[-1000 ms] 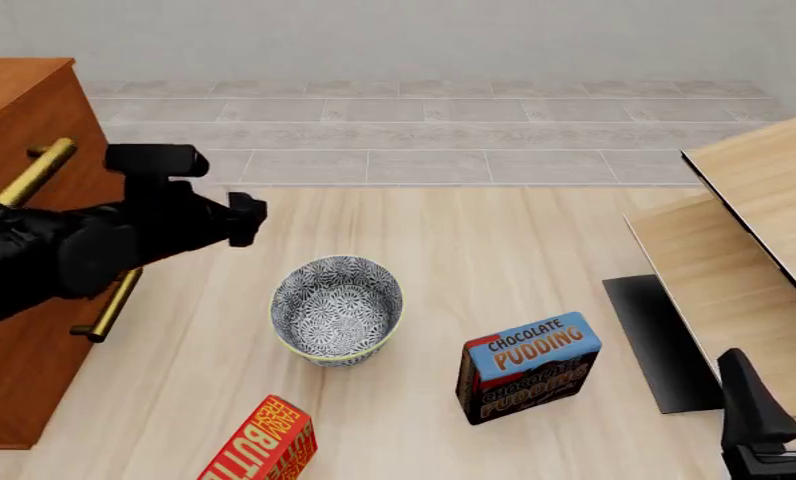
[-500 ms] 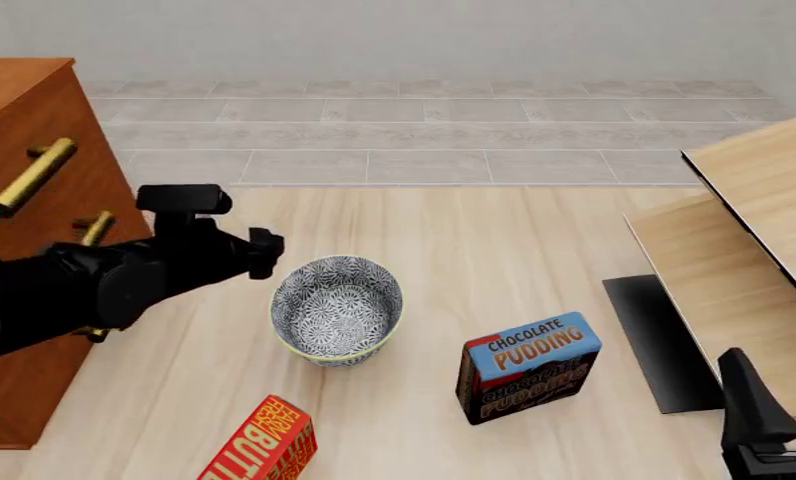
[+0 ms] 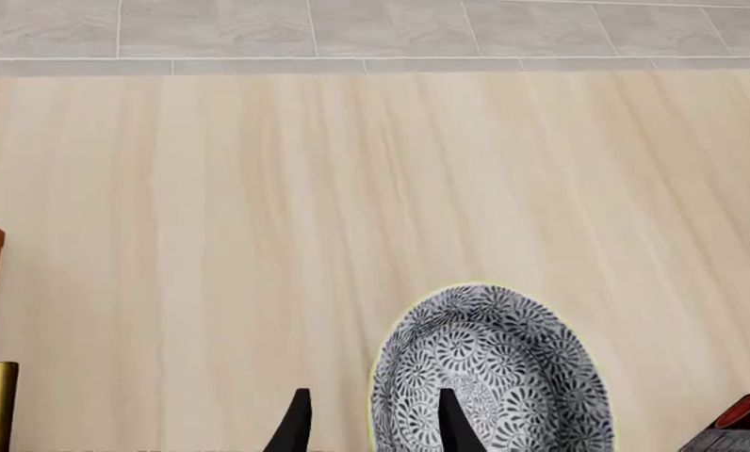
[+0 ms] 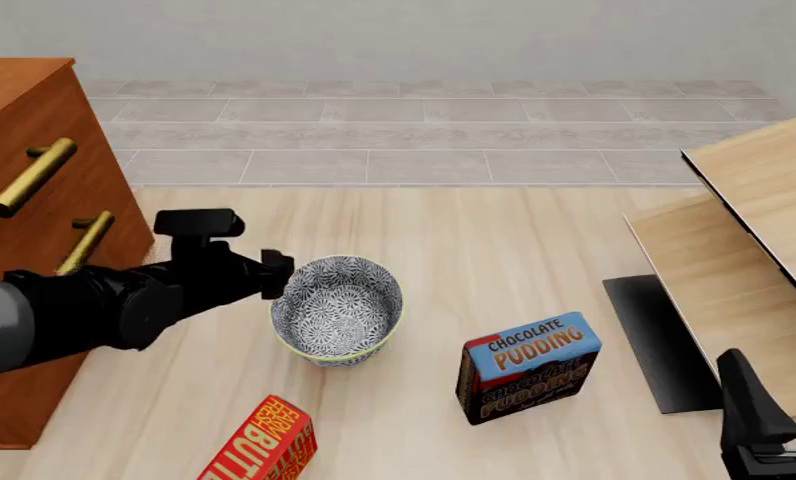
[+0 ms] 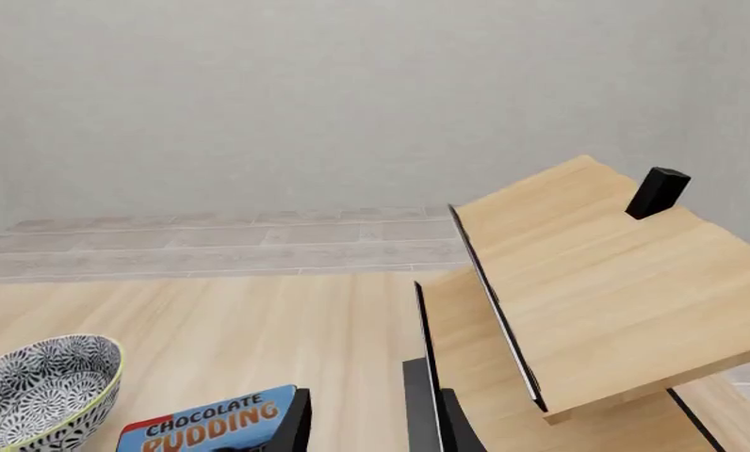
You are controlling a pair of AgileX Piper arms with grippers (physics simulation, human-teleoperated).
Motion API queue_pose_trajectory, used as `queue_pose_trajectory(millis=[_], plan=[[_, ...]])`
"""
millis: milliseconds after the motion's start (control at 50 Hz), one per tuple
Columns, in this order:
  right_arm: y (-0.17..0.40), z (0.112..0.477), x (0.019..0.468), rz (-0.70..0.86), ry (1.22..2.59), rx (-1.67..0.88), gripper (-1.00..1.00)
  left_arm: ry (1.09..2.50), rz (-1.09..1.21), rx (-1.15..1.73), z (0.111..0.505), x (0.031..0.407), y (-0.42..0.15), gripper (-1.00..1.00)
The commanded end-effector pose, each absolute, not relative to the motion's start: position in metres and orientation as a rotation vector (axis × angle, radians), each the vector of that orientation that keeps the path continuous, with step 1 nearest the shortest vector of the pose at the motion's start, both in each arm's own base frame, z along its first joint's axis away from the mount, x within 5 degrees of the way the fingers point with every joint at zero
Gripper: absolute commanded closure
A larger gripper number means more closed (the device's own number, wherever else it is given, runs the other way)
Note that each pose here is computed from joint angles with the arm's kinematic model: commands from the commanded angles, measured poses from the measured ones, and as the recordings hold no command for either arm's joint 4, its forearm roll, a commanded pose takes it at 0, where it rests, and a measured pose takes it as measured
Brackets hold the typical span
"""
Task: Close the top drawer of the cabinet and put the bowl on top of it.
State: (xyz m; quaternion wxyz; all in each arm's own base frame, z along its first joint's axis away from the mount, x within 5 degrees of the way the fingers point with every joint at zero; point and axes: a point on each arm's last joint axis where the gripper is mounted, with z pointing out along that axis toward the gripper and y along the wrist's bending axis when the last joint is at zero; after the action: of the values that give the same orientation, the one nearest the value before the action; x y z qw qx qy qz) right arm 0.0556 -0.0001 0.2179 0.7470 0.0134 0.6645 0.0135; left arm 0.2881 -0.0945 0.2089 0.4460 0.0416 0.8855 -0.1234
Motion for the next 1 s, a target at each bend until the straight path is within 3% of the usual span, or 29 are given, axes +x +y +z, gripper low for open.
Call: queue_pose_trajectory(millis=[20, 1000], plan=[[0.0, 0.218, 0.056, 0.029, 1.454, 0.028, -1.0, 2.208, -0.309, 0.092, 0.198, 0.288, -0.095, -1.0], [0.0, 0.219, 0.055, 0.03, 1.449, 0.035, -1.0, 2.24, -0.344, 0.082, 0.173, 0.284, -0.104, -1.0]])
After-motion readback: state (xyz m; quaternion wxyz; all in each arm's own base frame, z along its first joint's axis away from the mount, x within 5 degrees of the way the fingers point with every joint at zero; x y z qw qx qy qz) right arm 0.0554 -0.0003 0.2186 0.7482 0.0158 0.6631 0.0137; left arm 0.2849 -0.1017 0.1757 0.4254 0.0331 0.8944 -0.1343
